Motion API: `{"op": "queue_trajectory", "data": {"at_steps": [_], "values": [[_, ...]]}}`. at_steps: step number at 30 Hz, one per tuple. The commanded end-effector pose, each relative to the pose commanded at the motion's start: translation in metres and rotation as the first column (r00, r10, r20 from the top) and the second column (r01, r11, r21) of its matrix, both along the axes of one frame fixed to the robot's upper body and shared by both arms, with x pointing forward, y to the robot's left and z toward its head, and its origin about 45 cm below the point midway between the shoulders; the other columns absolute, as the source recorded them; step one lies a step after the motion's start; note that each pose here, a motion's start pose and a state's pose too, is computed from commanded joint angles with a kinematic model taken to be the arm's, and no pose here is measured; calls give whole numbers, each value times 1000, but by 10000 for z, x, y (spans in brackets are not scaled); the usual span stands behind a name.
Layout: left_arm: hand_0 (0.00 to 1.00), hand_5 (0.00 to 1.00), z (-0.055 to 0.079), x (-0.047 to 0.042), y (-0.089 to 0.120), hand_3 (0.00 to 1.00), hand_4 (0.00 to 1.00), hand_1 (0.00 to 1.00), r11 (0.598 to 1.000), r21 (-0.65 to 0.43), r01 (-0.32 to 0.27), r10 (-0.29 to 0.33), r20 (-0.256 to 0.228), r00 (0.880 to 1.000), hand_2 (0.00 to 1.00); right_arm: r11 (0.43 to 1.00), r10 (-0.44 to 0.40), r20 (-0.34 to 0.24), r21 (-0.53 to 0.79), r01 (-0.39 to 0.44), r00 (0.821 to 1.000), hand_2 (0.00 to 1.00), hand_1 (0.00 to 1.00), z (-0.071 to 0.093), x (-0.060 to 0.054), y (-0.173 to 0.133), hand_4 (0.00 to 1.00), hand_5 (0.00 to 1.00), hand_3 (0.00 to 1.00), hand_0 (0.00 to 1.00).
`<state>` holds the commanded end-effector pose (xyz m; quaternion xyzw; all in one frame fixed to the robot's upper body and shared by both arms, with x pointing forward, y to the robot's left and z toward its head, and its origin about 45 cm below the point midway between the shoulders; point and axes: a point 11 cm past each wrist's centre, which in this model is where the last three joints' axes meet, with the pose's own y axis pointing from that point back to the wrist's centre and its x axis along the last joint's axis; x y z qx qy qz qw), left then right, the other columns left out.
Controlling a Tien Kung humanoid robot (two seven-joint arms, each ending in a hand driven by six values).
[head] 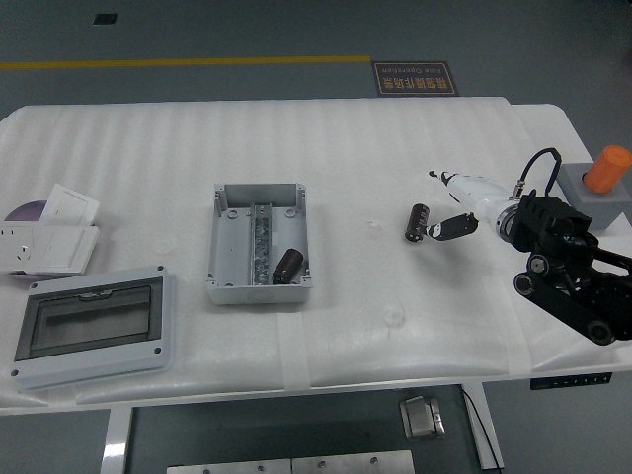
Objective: Pick up the battery,place it into the box
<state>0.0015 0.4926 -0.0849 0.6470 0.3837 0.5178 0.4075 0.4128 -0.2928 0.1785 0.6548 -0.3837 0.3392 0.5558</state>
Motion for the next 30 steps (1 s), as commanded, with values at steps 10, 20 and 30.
{"op": "queue_trajectory", "data": {"at_steps": [10,20,30], "values": [[638,413,7,26,12,571,618,643,1000,2,8,-8,3,1000,512,1000,-5,-64,19,6,998,948,911,-153,14,79,935,558,998,968],[638,405,13,42,22,570,604,643,1000,4,9,-9,5,1000,511,999,-9,-37,42,11,999,924,893,-181,96,148,980,600,998,963],[638,408,3,46,3,569,599,643,1000,0,8,-8,10,1000,511,1000,1,-35,13,0,999,759,761,-261,74,92,714,397,822,902]]}}
